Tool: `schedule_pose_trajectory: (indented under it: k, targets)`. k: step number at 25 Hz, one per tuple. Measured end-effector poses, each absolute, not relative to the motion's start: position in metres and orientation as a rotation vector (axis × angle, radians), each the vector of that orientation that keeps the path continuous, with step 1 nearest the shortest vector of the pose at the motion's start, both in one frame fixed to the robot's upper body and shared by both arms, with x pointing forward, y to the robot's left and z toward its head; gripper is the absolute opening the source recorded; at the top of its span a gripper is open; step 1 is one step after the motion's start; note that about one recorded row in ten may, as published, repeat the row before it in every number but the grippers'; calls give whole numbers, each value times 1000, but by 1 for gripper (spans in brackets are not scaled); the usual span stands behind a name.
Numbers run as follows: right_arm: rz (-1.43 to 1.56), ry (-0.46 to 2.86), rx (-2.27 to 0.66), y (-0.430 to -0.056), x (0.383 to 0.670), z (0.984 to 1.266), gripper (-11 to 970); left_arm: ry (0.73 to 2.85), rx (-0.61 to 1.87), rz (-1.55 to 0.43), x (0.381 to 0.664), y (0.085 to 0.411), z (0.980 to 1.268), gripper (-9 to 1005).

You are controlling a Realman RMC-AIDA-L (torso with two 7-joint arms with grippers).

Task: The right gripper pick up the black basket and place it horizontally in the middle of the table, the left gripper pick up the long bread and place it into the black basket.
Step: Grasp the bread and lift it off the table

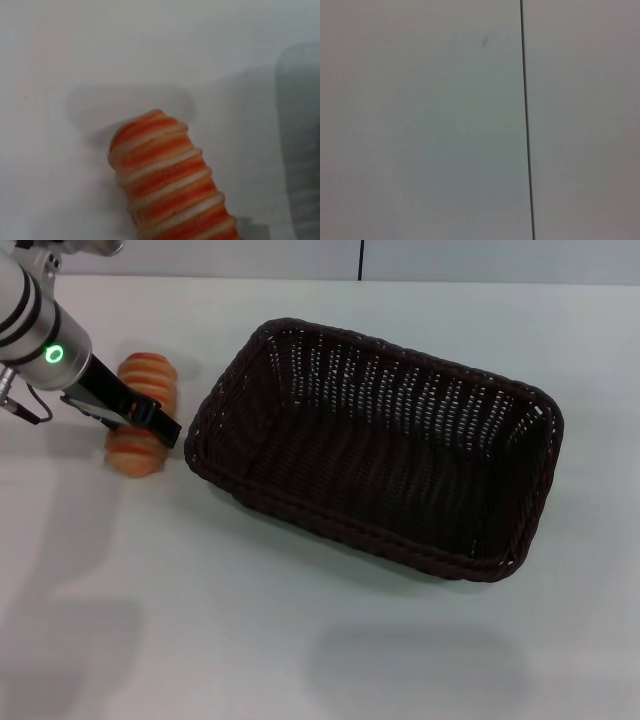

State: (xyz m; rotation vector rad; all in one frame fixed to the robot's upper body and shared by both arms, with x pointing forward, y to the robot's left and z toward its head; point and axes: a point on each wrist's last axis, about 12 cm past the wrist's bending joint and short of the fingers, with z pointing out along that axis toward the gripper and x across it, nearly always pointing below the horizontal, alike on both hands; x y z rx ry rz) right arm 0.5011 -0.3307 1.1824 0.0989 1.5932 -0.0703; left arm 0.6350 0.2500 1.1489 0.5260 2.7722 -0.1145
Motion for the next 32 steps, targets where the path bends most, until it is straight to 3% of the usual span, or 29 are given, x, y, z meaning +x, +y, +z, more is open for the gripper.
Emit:
schedule_pose_trajectory:
  k: [13,26,32]
  targets:
    - [-48,1585,76,-322,505,1185,332,2803,505,-107,633,254,1140,812]
    - [-39,1580,67,-319,507,1186,332,2808,516,-86,630,258,1137,594]
    - [-36,1579,64,-318,508,1187,331,2735,509,-29,626,265,1150,492]
